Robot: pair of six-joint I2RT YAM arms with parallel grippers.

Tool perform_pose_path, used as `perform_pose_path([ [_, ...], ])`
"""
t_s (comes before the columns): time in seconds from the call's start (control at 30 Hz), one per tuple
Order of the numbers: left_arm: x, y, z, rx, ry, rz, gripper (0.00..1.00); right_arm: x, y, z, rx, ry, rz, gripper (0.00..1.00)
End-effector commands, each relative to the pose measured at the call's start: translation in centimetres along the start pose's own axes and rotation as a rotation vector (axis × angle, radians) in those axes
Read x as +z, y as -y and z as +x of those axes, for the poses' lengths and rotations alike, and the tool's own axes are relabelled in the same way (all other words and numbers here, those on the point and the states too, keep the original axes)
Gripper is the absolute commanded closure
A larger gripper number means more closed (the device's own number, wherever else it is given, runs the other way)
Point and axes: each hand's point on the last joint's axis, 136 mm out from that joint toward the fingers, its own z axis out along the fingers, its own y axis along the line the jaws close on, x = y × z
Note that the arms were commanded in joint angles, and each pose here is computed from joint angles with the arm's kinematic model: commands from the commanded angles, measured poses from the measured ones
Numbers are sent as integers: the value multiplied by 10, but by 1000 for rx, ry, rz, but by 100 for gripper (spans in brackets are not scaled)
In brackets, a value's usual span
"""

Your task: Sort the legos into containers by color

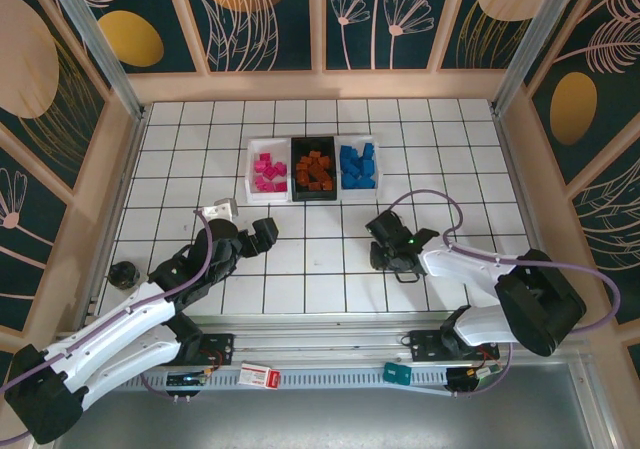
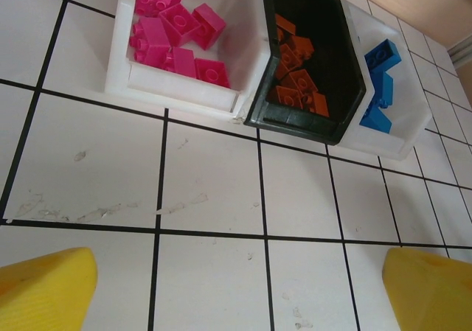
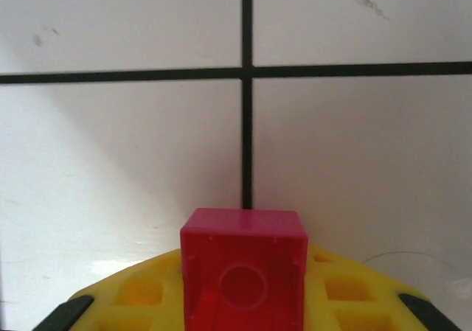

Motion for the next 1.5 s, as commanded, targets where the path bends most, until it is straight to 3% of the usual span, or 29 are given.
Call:
perform_pose_path([
  [0.0, -3, -5, -2, 17, 16, -22, 1, -30, -37, -38, -63, 134, -99, 80],
  [0.17, -13, -8, -14, 19, 55, -49, 1, -83, -114, -90, -169, 254, -331, 80],
  [0.27, -22, -10, -23, 14, 90, -63, 1, -95, -156, -125, -222, 316, -415, 78],
  [0.4, -34, -16, -33, -2, 136, -87, 1, -83, -213, -169, -279, 363, -508, 78],
  [0.6, -45, -19, -42, -7, 167, -106, 1, -31, -274, -231, -305, 377, -500, 78],
  [0.87, -37, -22, -35, -3, 137, -132, 1, 49, -276, -281, -201, 355, -297, 76],
  [0.93, -36, -22, -35, -1, 134, -137, 1, 56, -276, -285, -190, 356, -268, 70],
  [1.03, -35, -22, -36, -1, 140, -142, 1, 57, -277, -288, -191, 361, -264, 47],
  [1.13, -33, -19, -39, 5, 150, -137, 1, 36, -278, -295, -199, 410, -273, 37],
  [1.33, -22, -15, -50, 46, 174, -180, 1, -46, -259, -298, -157, 588, -352, 34],
  [1.47, -7, -9, -59, 92, 190, -227, 1, -96, -225, -279, -111, 705, -405, 32],
])
